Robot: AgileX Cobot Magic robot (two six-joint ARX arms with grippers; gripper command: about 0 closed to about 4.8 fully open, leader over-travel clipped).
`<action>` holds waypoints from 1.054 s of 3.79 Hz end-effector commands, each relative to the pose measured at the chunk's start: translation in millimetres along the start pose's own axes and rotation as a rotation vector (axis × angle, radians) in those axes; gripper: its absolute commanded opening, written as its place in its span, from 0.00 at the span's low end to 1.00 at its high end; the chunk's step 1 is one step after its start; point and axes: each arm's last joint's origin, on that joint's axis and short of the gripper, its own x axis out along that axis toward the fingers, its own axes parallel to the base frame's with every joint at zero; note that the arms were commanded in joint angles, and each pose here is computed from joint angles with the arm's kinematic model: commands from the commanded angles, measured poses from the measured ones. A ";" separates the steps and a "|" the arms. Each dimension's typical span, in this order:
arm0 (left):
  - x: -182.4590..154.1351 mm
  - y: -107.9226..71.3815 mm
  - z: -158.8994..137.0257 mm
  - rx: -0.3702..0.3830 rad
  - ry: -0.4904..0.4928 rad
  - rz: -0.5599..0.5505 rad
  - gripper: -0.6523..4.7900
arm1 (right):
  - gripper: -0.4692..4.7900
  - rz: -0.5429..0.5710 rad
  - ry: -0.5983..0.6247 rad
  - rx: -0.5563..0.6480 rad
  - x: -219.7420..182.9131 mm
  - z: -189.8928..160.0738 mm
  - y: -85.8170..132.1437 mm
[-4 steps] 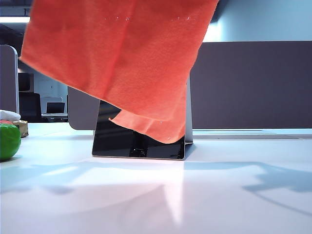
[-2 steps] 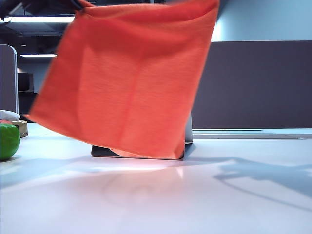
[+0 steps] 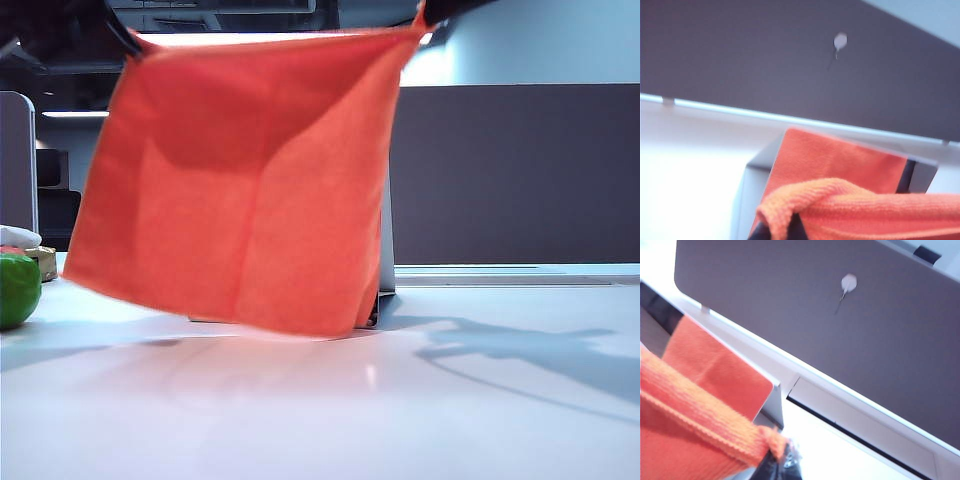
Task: Pick up the cloth from the table and use it to cover the mirror.
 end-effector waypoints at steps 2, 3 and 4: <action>39.6 8.0 -7.0 0.071 -0.184 -0.019 0.11 | 0.09 -0.072 -0.049 -0.010 36.9 0.8 -2.5; 41.2 7.8 -0.9 0.095 -0.206 -0.016 0.11 | 0.09 -0.084 -0.061 -0.006 37.3 1.7 -4.7; 68.8 18.3 17.6 0.058 -0.144 -0.038 0.11 | 0.09 -0.151 -0.081 -0.007 46.9 -1.4 -16.7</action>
